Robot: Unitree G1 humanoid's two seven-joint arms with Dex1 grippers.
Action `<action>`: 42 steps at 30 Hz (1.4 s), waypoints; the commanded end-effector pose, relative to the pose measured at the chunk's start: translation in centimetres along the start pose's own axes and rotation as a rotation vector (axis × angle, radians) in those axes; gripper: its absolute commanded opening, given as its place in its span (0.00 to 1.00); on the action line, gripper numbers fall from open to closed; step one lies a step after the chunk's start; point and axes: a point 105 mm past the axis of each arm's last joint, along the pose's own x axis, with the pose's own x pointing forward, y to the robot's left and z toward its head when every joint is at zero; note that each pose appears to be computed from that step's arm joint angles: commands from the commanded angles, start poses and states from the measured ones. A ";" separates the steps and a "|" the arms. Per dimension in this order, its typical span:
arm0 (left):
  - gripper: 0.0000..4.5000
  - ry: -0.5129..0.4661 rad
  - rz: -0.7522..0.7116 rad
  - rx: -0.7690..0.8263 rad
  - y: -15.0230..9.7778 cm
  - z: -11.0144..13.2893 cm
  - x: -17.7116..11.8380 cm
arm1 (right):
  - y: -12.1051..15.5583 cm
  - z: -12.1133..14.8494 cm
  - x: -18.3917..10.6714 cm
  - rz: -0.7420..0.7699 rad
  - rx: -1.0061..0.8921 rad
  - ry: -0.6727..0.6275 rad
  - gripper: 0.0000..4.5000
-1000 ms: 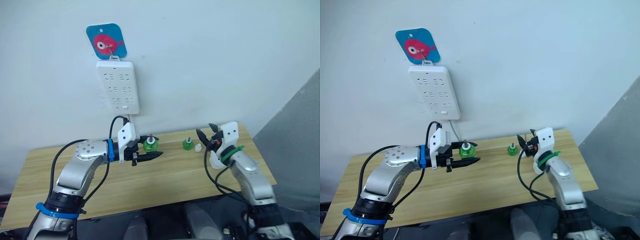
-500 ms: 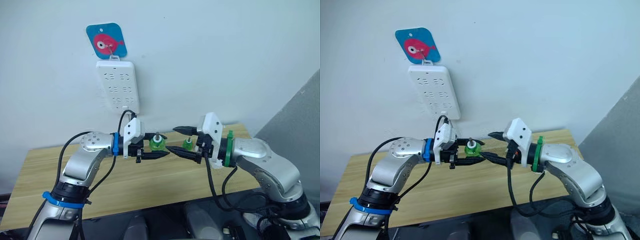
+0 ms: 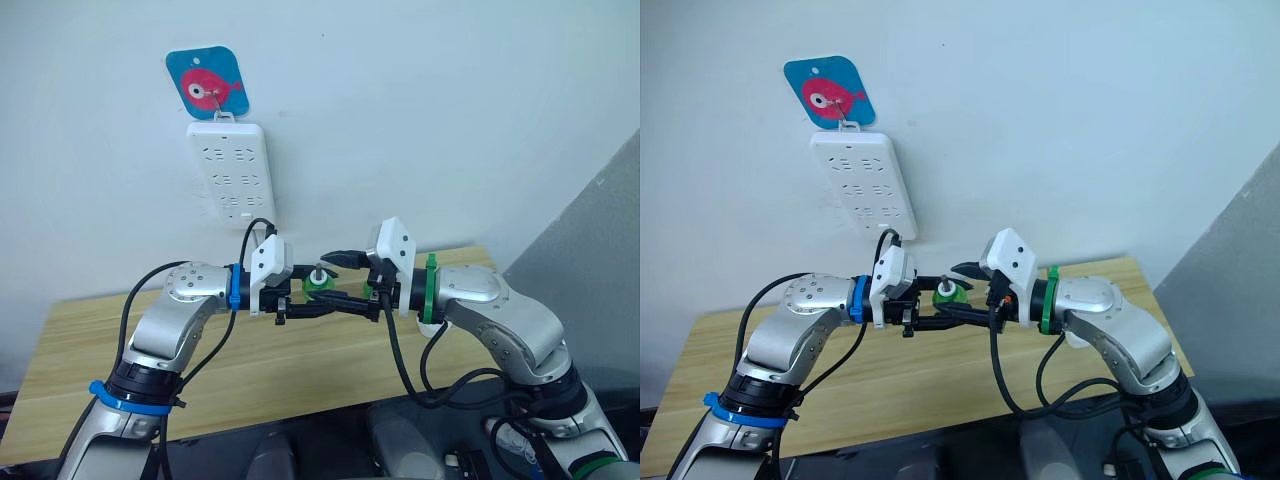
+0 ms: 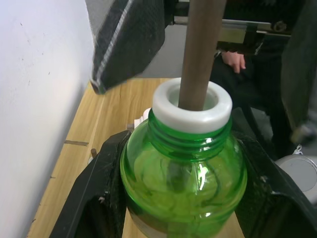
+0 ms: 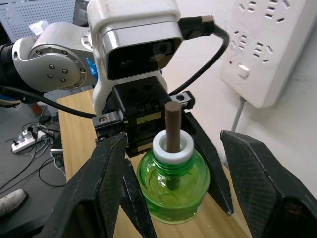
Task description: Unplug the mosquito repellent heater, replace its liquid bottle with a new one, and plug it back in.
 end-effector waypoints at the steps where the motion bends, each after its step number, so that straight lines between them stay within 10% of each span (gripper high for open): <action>1: 0.51 -0.031 -0.021 0.050 -0.5 1.1 0.3 | 0.1 0.7 0.3 0.022 -0.018 -0.019 0.69; 6: 0.51 -0.033 -0.020 0.050 -0.5 0.9 0.4 | 0.2 0.6 0.4 0.040 -0.010 -0.017 0.66; 13: 0.51 -0.036 -0.017 0.052 -0.5 0.9 0.4 | 0.2 0.2 0.4 0.053 -0.039 0.011 0.18; 25: 0.51 -0.077 -0.025 0.043 -0.6 1.3 0.3 | -0.2 0.7 -0.3 0.049 -0.060 -0.003 0.18; 32: 1.00 -0.046 0.002 0.082 0.3 1.0 0.0 | -0.8 1.0 -1.7 0.028 -0.036 -0.013 0.18; 42: 1.00 -0.214 0.093 -0.306 0.3 2.9 -0.8 | -3.0 3.0 -4.8 -0.110 0.155 -0.149 0.18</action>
